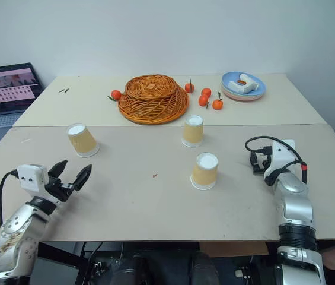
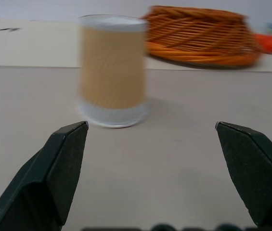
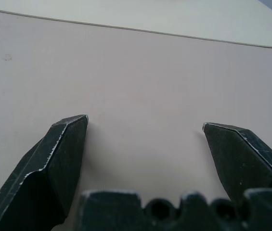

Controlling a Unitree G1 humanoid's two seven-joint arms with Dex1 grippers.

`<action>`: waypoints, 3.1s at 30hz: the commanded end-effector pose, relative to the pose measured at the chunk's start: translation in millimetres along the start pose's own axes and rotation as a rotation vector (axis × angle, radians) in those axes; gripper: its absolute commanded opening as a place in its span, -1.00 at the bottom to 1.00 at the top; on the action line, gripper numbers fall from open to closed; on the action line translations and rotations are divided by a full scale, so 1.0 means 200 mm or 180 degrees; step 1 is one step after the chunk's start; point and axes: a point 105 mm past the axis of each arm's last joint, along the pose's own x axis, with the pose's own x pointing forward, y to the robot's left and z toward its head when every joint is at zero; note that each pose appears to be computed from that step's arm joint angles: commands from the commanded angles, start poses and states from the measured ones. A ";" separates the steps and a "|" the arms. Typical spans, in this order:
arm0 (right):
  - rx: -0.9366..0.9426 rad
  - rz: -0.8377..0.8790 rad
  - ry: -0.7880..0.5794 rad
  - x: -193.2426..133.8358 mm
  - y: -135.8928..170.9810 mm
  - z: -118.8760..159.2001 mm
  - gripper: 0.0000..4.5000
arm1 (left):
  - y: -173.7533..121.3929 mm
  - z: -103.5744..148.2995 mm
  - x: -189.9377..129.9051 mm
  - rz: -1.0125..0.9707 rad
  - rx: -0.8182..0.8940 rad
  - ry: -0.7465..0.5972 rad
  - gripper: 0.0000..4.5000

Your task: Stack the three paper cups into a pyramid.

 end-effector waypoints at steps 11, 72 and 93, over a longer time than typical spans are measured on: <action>-0.0935 0.3583 0.0574 -0.48 0.20 0.17 0.97 | -0.34 0.18 0.01 -0.1684 0.0529 0.0224 1.00; -0.0895 0.4835 -0.0440 -0.39 1.28 0.75 0.16 | -0.38 0.18 0.06 -0.1723 0.0554 0.0272 1.00; -0.0869 0.4766 -0.0607 -0.31 1.34 0.83 0.99 | -0.39 0.18 0.06 -0.1668 0.0546 0.0224 1.00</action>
